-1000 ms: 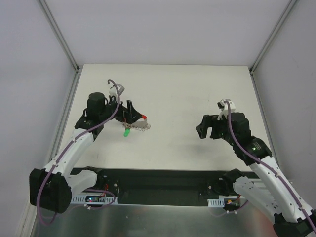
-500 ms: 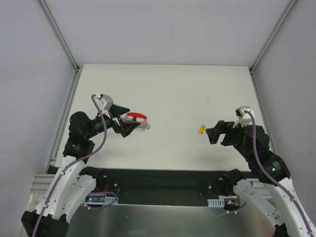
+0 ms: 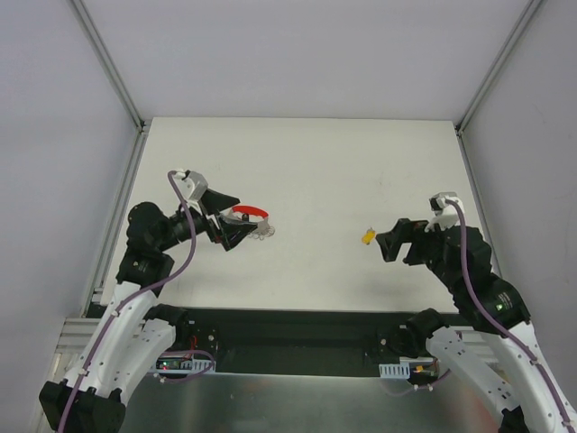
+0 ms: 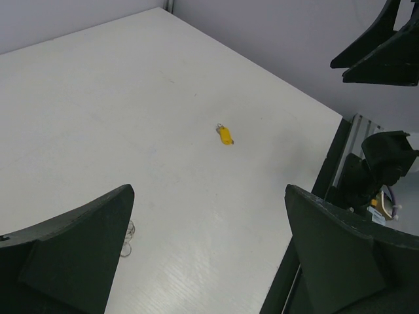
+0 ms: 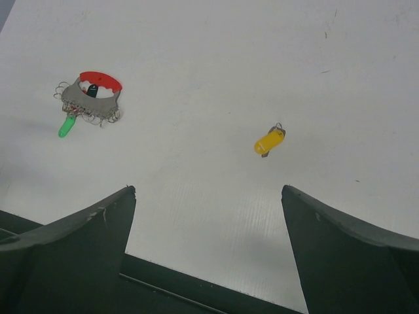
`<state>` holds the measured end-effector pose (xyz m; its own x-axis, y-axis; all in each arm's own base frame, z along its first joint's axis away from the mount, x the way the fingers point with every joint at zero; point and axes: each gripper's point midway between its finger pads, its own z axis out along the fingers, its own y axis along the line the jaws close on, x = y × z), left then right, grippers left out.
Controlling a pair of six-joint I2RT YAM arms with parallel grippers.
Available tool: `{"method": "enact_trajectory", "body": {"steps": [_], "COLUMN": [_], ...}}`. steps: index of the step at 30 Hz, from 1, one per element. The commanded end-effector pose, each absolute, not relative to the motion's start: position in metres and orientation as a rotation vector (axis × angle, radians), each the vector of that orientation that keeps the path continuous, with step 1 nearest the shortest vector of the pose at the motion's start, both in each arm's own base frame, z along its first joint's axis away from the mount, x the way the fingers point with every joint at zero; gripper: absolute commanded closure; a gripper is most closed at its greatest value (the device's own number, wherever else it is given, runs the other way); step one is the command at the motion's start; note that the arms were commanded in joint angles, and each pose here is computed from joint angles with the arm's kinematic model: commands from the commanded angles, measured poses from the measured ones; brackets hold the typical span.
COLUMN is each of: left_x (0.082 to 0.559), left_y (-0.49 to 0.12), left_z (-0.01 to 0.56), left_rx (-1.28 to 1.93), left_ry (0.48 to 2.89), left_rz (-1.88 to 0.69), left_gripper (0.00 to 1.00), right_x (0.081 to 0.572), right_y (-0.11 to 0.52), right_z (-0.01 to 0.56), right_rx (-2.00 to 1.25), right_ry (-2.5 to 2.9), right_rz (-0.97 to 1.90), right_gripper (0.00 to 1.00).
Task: Remove the keys from the keyring
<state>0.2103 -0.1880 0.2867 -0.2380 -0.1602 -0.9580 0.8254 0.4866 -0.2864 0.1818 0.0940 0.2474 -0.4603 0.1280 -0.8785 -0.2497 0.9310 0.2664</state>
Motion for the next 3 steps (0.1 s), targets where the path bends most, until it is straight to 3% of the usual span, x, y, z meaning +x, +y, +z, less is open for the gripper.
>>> {"method": "enact_trajectory", "body": {"steps": [1,3], "left_x": [0.208,0.2095], "left_y": [-0.191,-0.1907], "left_z": [0.2965,0.296], "left_rx": [0.635,0.634], "left_ry": [1.49,1.496], "left_rz": [-1.032,-1.026], "left_gripper": [0.01,0.01], "right_x": [0.1842,0.1838], "right_y": [0.0949,0.0941], "right_z": [0.2713,0.2721], "right_rx": [-0.103,-0.109], "right_ry": [1.934,1.927], "right_rz": [0.449,0.444], "right_gripper": [0.04,0.04]}}
